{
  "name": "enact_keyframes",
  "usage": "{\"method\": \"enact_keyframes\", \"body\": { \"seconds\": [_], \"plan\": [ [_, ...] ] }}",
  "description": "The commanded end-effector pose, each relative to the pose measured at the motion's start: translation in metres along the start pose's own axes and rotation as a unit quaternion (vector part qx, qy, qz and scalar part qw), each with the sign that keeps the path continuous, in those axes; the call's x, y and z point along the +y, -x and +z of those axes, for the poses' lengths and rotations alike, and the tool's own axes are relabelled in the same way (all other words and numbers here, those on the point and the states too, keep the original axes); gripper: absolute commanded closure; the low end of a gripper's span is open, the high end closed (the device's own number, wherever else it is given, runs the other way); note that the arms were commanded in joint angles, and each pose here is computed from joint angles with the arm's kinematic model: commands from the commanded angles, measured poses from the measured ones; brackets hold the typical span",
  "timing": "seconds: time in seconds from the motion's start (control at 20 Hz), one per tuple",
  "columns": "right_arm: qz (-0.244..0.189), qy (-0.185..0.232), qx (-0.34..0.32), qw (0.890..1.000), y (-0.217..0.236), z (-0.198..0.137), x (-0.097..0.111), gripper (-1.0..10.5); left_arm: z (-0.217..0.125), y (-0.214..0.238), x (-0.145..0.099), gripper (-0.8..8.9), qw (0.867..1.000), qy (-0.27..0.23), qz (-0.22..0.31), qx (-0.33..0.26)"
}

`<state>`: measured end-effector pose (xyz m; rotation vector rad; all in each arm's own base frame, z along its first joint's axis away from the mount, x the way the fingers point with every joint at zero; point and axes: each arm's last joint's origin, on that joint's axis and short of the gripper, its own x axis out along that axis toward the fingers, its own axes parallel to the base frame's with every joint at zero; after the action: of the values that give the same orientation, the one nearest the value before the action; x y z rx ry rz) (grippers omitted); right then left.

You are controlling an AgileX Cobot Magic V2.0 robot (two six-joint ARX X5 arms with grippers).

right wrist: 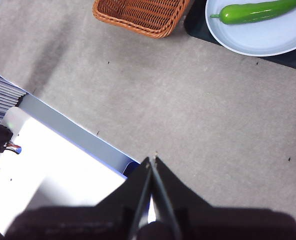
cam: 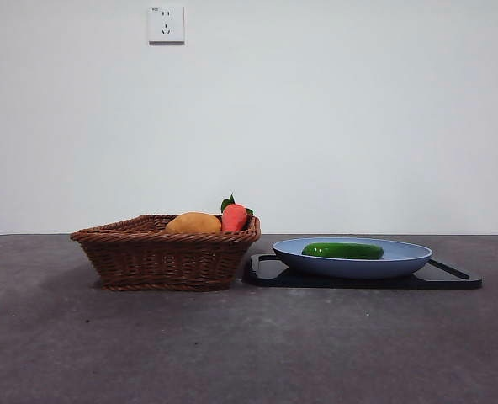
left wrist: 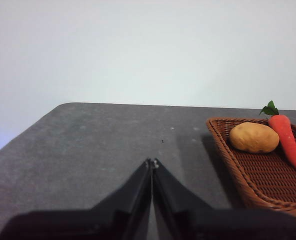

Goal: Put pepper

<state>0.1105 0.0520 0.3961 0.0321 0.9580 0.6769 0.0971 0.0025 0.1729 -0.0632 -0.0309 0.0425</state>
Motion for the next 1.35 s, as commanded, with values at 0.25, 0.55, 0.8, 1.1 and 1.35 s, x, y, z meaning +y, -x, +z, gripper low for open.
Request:
{"method": "enact_keyframes", "body": {
  "seconds": [0.25, 0.55, 0.8, 1.1, 1.35],
  "plan": [
    [0.001, 0.001, -0.003, 1.000, 0.003, 0.002, 0.002, 9.4, -0.018, 0.001, 0.001, 8.06, 0.997, 0.010, 0.005, 0.071],
    [0.002, 0.001, -0.003, 1.000, 0.003, 0.002, 0.002, 9.4, -0.024, 0.002, 0.001, 8.06, 0.995, 0.013, -0.012, 0.103],
    [0.001, 0.001, -0.003, 1.000, 0.003, 0.002, 0.002, 9.4, -0.024, 0.002, 0.001, 8.06, 0.994, 0.011, -0.013, 0.104],
    [0.001, 0.001, -0.003, 1.000, 0.003, 0.002, 0.002, 9.4, -0.024, 0.002, 0.001, 8.06, 0.994, 0.011, -0.013, 0.104],
    [0.002, 0.006, -0.004, 1.000, 0.003, 0.003, 0.002, 9.4, -0.024, 0.002, 0.001, 8.06, 0.994, 0.011, -0.013, 0.104]
  ]
}}
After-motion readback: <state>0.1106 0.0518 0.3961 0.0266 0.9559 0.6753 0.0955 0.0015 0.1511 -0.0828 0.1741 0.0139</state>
